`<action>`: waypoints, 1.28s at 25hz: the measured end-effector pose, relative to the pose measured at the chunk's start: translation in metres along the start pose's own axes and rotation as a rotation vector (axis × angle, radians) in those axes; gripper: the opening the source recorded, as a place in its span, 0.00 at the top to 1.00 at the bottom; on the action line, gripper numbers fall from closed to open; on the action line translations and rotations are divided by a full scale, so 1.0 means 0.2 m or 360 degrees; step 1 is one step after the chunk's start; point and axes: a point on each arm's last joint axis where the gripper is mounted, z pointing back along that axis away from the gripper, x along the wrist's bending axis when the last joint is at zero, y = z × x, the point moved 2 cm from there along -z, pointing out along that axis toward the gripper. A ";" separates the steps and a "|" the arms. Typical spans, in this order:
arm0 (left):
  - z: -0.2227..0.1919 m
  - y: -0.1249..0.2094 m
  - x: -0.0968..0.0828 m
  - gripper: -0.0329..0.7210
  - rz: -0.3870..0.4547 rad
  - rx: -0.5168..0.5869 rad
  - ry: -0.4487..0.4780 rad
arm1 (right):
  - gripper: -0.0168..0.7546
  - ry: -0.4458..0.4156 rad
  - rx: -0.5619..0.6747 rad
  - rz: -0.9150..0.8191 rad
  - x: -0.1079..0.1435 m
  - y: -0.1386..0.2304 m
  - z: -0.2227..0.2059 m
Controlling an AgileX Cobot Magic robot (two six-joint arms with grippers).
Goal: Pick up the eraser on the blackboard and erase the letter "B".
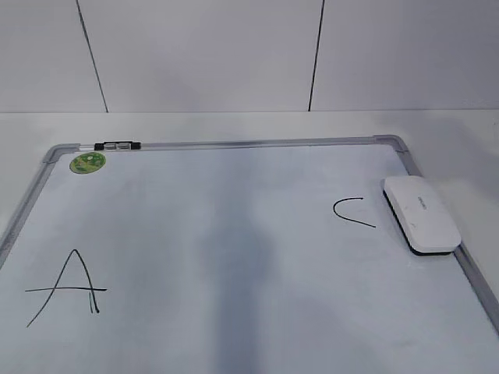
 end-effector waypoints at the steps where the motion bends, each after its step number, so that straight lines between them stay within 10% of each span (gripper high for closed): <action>1: 0.02 0.04 -0.01 0.69 -0.0002 -0.0017 0.0003 | 0.40 0.0000 -0.0009 0.0002 0.00 0.03 0.01; 17: 0.42 0.67 -0.09 0.69 -0.0113 -0.0711 0.0014 | 0.41 0.0013 -0.0303 -0.0004 0.00 0.67 0.18; 32: 0.21 1.13 -0.07 0.69 -0.0256 -0.1002 -0.0037 | 0.41 0.0006 -0.0406 -0.0017 0.01 0.82 0.19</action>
